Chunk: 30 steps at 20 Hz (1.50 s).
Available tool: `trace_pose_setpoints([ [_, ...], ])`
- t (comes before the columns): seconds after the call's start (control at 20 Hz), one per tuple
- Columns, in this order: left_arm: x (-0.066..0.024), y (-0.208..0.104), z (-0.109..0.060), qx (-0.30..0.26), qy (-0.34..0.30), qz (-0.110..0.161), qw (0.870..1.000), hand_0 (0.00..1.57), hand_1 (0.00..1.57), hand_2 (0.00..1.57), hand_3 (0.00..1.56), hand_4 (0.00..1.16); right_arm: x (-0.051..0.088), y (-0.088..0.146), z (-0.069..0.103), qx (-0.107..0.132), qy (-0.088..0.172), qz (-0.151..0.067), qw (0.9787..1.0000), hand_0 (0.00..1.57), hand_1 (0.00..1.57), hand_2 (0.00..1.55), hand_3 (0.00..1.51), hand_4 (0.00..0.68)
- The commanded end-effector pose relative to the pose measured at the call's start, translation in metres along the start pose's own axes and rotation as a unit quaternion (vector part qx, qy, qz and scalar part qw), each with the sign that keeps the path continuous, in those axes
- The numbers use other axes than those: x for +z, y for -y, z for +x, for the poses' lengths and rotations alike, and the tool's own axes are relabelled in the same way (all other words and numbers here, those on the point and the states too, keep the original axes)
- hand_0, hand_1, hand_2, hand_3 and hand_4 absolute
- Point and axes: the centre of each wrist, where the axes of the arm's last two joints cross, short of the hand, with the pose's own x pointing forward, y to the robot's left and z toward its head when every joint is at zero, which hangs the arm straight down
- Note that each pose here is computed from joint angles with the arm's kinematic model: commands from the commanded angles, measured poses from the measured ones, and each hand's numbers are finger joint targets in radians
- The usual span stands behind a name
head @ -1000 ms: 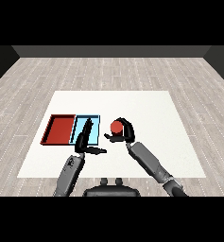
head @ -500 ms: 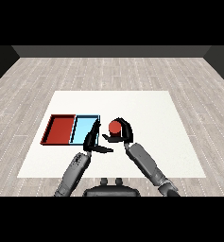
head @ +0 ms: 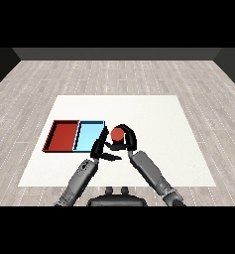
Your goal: Pick the red can and put it in the red box
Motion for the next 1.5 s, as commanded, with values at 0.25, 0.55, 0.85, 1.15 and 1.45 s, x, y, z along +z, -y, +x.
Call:
trace_pose_setpoints([
  [0.25, 0.0071, 0.006, -0.018, 0.029, -0.03, -0.014, 0.999, 0.0, 0.0, 0.0, 0.0, 0.0, -0.007, -0.007, 0.004, -0.011, -0.002, 0.014, 0.9998, 1.45, 1.45, 1.44, 1.38, 0.626],
  [0.55, -0.0307, 0.015, -0.003, 0.034, -0.005, -0.025, 0.999, 0.0, 0.0, 0.0, 0.0, 0.0, -0.001, -0.031, 0.011, -0.028, 0.003, 0.019, 0.9994, 1.48, 1.48, 1.44, 1.37, 0.62],
  [0.85, -0.0096, 0.023, -0.014, 0.029, 0.001, -0.021, 0.999, 0.0, 0.0, 0.0, 0.0, 0.0, 0.004, -0.031, 0.009, -0.017, -0.01, 0.02, 0.9996, 1.49, 1.49, 1.45, 1.37, 0.617],
  [1.15, -0.0038, 0.029, -0.005, 0.007, 0.006, -0.018, 1.0, 0.0, 0.0, 0.0, 0.0, 0.29, 0.015, -0.033, -0.004, -0.022, -0.004, 0.036, 0.9991, 1.49, 1.49, 1.46, 1.37, 0.642],
  [1.45, -0.0206, 0.022, -0.007, -0.008, -0.036, 0.094, 0.995, 1.57, 1.57, 1.56, 1.49, 0.99, 0.0, -0.046, 0.014, -0.02, -0.013, 0.042, 0.9988, 1.48, 1.48, 1.45, 1.37, 0.632],
])
